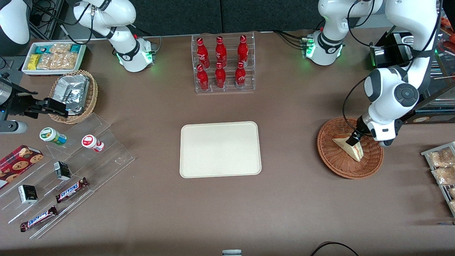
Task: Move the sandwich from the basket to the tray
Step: 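Close the left gripper on the wrapped sandwich and lift it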
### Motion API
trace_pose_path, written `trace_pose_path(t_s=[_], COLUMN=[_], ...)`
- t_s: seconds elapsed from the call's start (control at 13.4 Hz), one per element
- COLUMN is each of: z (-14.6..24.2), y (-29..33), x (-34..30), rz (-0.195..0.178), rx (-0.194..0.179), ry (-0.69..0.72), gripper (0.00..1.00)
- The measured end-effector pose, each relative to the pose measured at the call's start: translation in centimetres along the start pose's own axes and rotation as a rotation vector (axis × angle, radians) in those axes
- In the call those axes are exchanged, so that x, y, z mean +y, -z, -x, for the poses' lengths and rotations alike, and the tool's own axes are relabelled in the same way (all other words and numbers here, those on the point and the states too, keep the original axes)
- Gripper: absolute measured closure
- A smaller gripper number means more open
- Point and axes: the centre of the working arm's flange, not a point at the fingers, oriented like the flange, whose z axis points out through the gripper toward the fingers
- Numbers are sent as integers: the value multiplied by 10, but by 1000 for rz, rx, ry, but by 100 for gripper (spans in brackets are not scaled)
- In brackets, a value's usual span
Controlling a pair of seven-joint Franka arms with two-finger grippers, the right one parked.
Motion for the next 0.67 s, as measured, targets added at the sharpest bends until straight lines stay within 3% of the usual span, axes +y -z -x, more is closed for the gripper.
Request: trace_pose_path(t_s=[0.3, 0.45, 0.67], z=[5, 4, 5], y=[-13, -17, -20], x=[-5, -4, -1], rz=[8, 15, 21], rx=[5, 11, 13], ry=[5, 15, 27], gripper=[0, 5, 37])
